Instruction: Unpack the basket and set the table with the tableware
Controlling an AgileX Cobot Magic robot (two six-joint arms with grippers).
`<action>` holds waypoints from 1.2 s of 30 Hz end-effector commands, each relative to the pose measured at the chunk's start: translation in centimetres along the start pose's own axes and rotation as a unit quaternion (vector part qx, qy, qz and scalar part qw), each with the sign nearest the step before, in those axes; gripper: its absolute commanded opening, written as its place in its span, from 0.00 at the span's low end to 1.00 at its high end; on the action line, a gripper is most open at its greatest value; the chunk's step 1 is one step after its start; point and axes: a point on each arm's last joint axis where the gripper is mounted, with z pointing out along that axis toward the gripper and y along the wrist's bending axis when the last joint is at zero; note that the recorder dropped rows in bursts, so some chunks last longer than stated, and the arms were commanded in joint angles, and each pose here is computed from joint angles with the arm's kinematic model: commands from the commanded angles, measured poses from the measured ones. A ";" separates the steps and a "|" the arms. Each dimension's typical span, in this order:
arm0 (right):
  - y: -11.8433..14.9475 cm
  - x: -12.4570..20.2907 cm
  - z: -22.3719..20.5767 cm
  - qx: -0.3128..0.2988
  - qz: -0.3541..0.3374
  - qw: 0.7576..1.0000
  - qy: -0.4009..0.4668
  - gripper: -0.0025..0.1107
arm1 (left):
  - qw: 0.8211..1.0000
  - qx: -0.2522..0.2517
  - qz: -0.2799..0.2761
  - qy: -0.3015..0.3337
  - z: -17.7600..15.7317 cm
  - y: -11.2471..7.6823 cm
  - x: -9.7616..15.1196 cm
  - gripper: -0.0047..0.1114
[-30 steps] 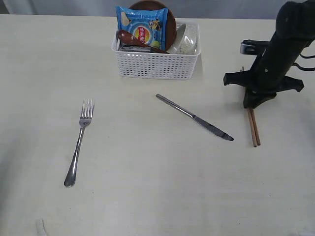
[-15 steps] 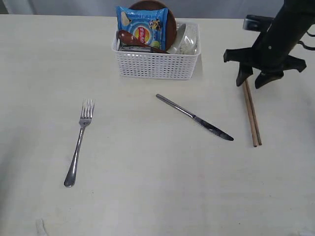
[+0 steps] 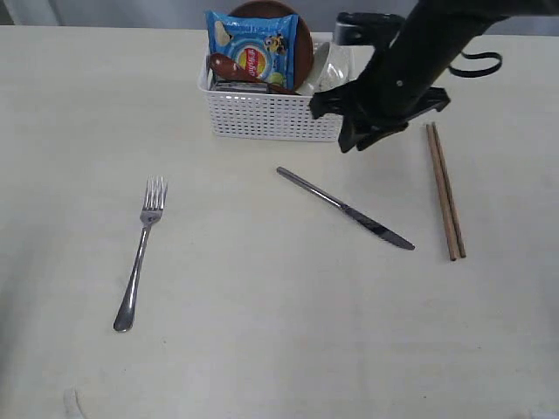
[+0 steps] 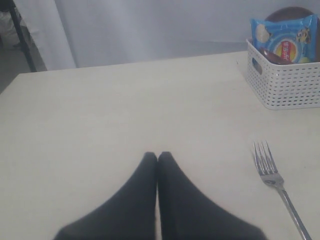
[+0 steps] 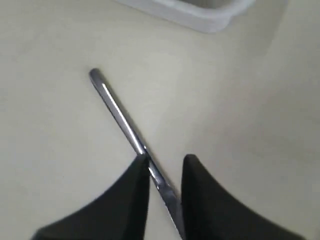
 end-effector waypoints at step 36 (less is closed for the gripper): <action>10.2 5.2 10.4 0.041 -0.189 0.959 0.207 0.02 | 1.000 0.002 0.001 0.000 0.0 0.0 0.1 0.04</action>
